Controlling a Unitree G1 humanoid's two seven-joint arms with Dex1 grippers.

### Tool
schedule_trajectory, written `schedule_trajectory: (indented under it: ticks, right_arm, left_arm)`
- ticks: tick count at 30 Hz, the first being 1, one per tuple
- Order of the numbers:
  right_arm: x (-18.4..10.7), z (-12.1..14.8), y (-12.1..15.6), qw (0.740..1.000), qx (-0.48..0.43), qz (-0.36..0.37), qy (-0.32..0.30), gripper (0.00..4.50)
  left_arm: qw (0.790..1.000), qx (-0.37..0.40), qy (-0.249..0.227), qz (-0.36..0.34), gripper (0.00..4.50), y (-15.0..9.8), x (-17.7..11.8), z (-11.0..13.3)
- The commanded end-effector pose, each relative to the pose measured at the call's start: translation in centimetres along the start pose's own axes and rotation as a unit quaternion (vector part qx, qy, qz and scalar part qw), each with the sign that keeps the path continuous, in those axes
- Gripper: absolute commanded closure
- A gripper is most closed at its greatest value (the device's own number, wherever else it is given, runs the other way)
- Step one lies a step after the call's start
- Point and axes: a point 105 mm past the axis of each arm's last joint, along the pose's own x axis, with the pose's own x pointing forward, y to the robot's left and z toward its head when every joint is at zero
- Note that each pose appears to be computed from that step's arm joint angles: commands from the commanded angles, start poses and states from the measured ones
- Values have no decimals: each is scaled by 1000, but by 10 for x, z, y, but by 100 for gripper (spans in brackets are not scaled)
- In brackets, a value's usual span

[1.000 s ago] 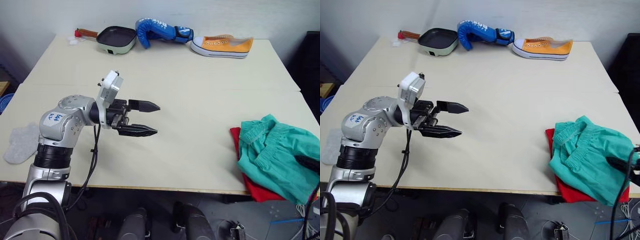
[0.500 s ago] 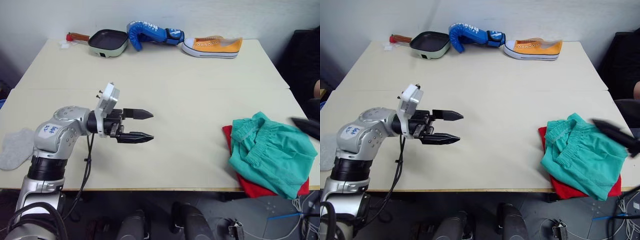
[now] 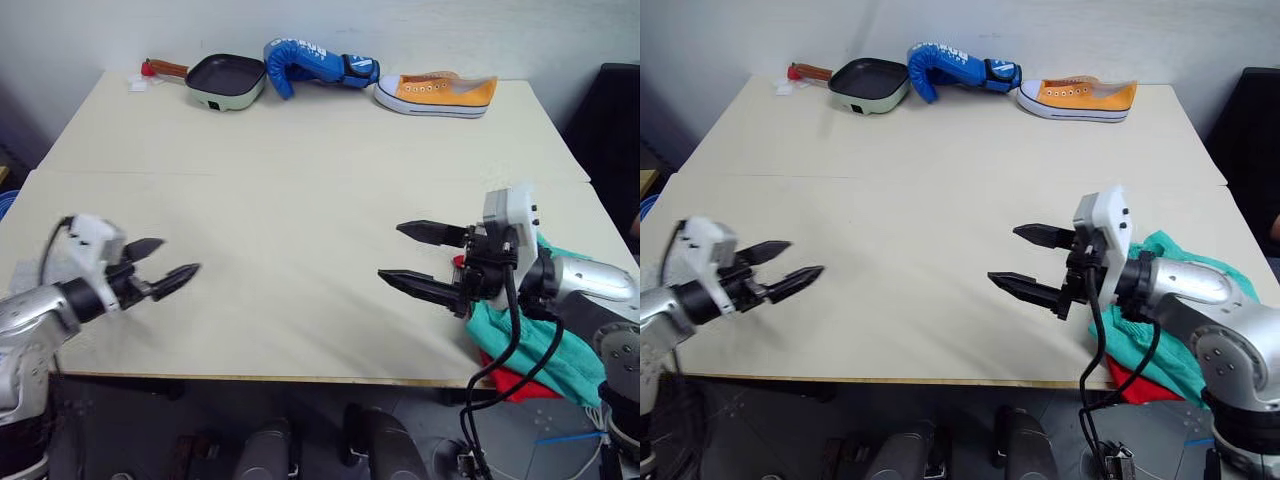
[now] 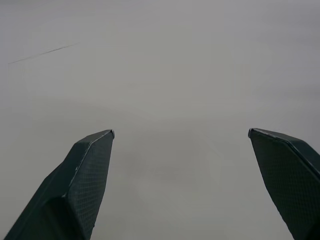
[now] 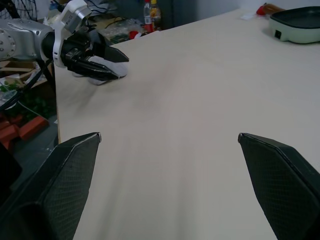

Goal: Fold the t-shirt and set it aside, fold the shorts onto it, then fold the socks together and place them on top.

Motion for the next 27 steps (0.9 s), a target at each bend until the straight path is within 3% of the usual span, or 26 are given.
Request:
schedule_trajectory:
  ticks: [1, 8, 13, 22, 27]
  right_arm:
    - [7, 6, 1, 999, -28, 26, -9, 1]
    - [16, 6, 0, 999, -25, 40, -19, 1]
    - [14, 3, 0, 999, -21, 28, -17, 1]
    - [7, 2, 0, 1000, -23, -2, -19, 1]
    - [6, 4, -1, 999, -26, -15, -20, 0]
  left_arm:
    - [994, 48, 10, 97, 0, 30, -27, 1]
    - [991, 30, 50, 123, 0, 46, -37, -19]
    - [978, 22, 86, 186, 0, 78, -44, -36]
    - [960, -38, 181, 210, 0, 105, -47, -81]
    - [957, -62, 212, 188, 120, 104, -44, -97]
